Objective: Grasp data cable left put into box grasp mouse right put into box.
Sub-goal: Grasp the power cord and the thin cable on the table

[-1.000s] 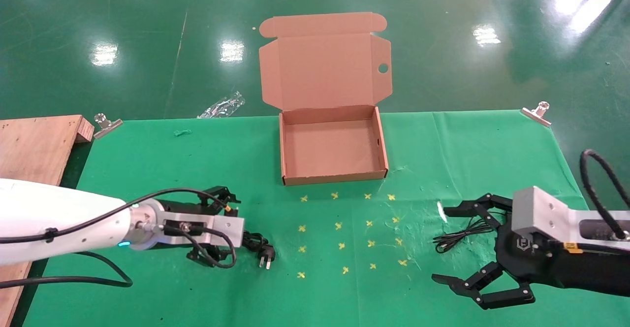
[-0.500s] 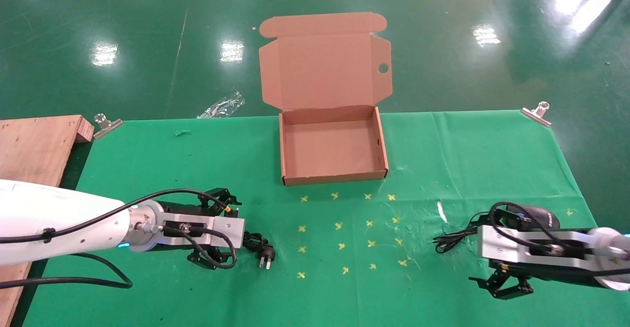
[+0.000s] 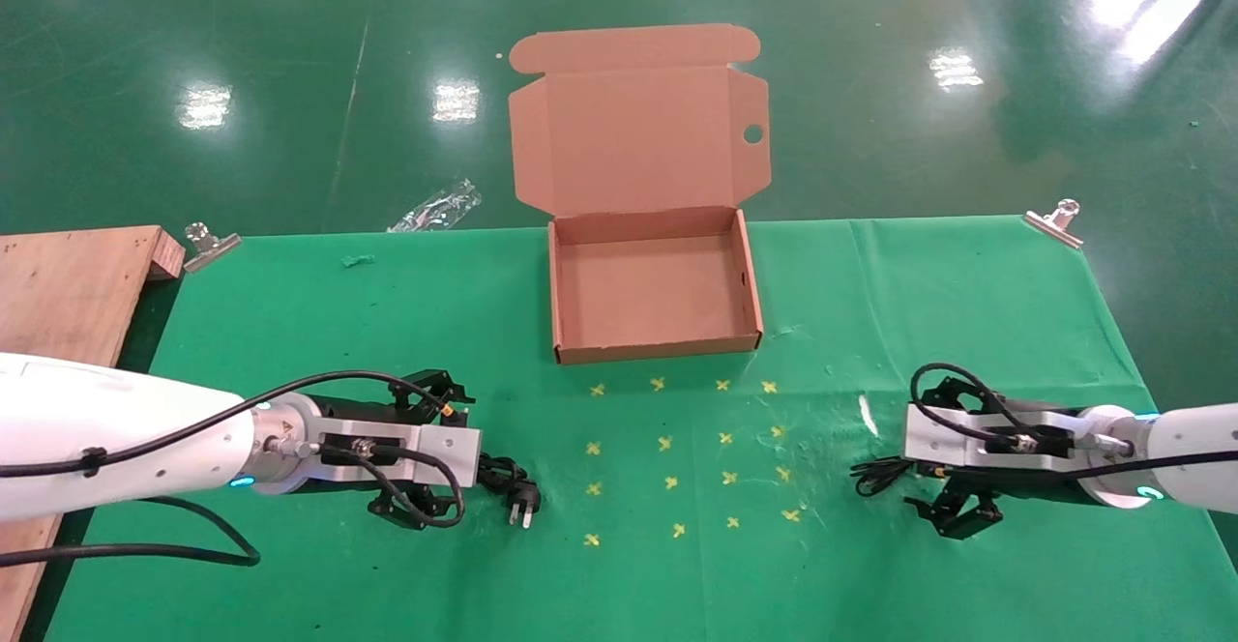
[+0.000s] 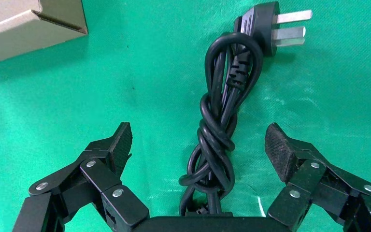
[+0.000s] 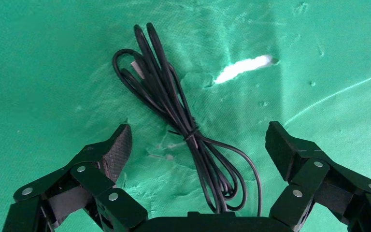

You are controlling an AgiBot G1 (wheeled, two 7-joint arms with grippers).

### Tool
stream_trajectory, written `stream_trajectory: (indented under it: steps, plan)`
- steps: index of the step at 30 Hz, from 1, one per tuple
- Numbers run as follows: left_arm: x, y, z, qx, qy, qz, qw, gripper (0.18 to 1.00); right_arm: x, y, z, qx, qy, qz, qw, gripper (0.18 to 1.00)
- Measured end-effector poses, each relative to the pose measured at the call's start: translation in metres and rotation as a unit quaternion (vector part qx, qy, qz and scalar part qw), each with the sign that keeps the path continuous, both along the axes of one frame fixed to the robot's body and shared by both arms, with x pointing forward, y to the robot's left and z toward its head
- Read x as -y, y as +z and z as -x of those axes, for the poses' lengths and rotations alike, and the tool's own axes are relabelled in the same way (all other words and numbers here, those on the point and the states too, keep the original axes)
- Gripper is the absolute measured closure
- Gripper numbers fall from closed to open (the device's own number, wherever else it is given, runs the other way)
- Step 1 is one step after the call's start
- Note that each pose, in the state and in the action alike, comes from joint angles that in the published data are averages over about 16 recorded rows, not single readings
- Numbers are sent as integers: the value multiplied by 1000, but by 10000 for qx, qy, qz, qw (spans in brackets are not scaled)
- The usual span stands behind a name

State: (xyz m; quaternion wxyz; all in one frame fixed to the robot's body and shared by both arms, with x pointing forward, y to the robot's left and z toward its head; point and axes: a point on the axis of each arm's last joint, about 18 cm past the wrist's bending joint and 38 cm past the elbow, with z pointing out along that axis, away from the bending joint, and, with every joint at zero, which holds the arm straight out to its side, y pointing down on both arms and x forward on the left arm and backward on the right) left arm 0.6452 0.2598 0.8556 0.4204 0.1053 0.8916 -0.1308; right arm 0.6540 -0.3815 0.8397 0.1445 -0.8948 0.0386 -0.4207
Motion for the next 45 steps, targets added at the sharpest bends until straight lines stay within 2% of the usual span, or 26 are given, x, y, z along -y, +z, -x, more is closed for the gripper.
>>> stream_trajectory:
  steps: [12, 18, 23, 29, 40, 45]
  plan:
    - [0, 0, 0, -1, 2, 1, 10000, 219, 1, 0, -2, 3, -24, 6, 10000, 200]
    - [0, 0, 0, -2, 4, 3, 10000, 276, 1, 0, 0, -4, -11, -6, 10000, 247]
    - [0, 0, 0, -3, 4, 5, 10000, 358, 1, 0, 1, -9, -2, -12, 10000, 308]
    - [0, 0, 0, -4, 4, 7, 10000, 480, 1, 0, 2, -11, 4, -17, 10000, 420]
    - [0, 0, 0, -4, 3, 9, 10000, 742, 1, 0, 2, -11, 9, -23, 10000, 682]
    - [0, 0, 0, -4, 3, 10, 10000, 821, 1, 0, 2, -9, 10, -27, 10000, 793]
